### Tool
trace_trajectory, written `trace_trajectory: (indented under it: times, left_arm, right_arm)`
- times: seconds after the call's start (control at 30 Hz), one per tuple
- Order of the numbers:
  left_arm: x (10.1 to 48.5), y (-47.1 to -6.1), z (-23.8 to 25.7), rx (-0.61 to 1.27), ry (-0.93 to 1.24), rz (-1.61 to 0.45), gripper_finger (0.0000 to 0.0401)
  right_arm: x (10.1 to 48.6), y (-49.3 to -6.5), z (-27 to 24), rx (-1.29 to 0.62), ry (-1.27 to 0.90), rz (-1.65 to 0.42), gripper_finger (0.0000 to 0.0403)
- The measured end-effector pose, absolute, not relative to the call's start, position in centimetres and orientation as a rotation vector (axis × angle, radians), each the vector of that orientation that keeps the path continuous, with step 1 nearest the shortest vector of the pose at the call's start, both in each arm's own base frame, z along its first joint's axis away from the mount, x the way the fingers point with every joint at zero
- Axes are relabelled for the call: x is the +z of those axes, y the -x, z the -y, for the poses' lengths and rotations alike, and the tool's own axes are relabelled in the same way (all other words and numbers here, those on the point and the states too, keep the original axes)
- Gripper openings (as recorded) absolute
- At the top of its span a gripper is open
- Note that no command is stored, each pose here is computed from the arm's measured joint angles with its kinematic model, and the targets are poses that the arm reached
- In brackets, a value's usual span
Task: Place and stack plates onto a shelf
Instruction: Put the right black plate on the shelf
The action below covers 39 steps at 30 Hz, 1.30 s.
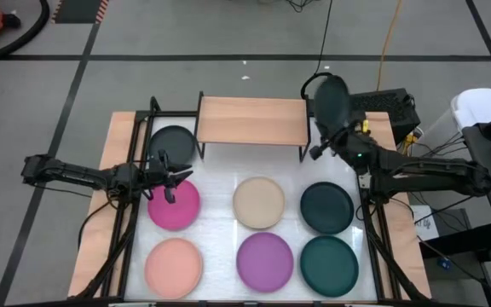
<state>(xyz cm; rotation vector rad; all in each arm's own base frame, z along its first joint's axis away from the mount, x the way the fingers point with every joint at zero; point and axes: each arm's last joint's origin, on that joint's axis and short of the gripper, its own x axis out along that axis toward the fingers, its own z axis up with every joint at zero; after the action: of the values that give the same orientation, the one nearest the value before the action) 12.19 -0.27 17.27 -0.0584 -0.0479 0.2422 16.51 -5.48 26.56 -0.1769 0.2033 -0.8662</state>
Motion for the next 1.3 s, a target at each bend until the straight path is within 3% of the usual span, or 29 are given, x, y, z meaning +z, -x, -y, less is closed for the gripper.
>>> trace_trajectory:
  times: [0.17, 0.43, 0.7, 1.3]
  left_arm:
    - [17.3, -12.2, 0.3, 0.242, 0.059, 0.048, 0.0097]
    - [17.3, -12.2, 0.3, 0.242, 0.058, 0.048, 0.0097]
    - [17.3, -12.2, 0.3, 0.242, 0.058, 0.048, 0.0097]
    - [17.3, -12.2, 0.3, 0.242, 0.059, 0.048, 0.0097]
  right_arm:
    - [28.6, -18.9, 5.2, -0.695, 0.247, -0.117, 0.0001]
    - [27.3, -24.4, 5.7, -0.465, 0.296, -0.285, 0.0000]
    - [24.9, -26.9, 6.2, -0.444, 0.314, -0.415, 0.0000]
    - [23.9, -27.0, 6.3, -0.439, 0.307, -0.484, 0.0003]
